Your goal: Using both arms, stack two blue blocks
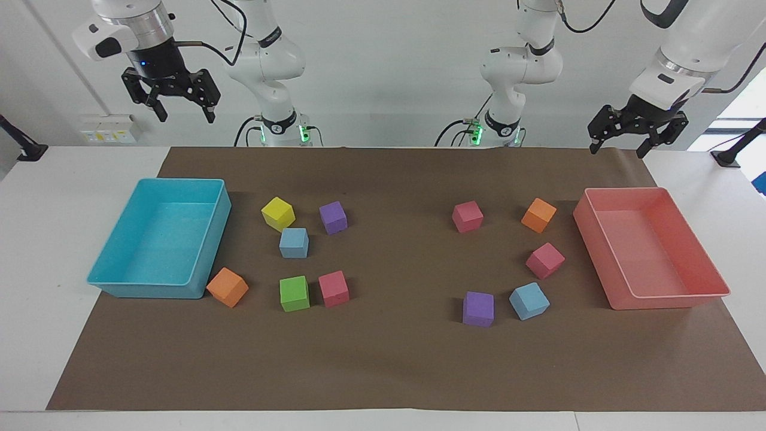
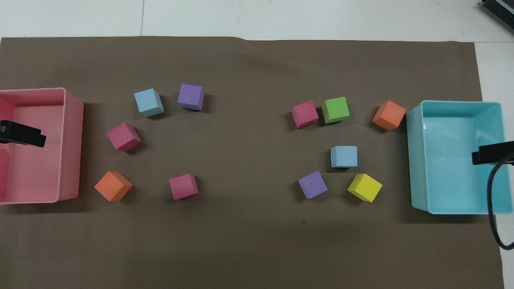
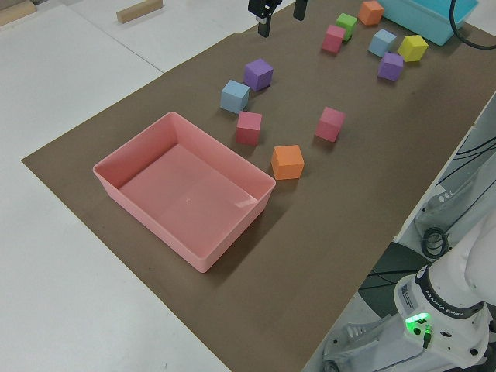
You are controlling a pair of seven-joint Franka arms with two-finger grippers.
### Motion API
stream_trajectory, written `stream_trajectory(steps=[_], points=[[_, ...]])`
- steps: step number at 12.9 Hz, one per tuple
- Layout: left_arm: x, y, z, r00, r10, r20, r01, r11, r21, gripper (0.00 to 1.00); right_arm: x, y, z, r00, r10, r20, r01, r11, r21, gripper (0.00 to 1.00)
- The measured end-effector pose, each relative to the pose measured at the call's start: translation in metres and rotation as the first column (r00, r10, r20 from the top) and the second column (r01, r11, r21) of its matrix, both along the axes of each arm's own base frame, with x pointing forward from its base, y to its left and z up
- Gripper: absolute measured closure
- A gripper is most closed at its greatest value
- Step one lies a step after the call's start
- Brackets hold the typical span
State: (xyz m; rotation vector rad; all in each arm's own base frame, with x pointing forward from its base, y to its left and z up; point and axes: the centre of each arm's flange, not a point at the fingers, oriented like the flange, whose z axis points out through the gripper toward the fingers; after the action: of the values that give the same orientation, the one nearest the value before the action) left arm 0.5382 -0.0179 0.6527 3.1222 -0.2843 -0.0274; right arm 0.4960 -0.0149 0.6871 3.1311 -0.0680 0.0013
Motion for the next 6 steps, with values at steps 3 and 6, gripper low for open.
stream_trajectory(steps=[3, 6], points=[[0.0000, 0.0000, 0.0000, 1.000, 0.000, 0.000, 0.000, 1.000, 0.000, 0.00, 0.0000, 0.0000, 0.0000, 1.000, 0.000, 0.000, 0.000, 1.000, 0.000, 0.00], [0.0000, 0.0000, 0.0000, 1.000, 0.000, 0.000, 0.000, 1.000, 0.000, 0.00, -0.0003, -0.0008, 0.0010, 1.000, -0.001, 0.002, 0.001, 1.000, 0.000, 0.00]])
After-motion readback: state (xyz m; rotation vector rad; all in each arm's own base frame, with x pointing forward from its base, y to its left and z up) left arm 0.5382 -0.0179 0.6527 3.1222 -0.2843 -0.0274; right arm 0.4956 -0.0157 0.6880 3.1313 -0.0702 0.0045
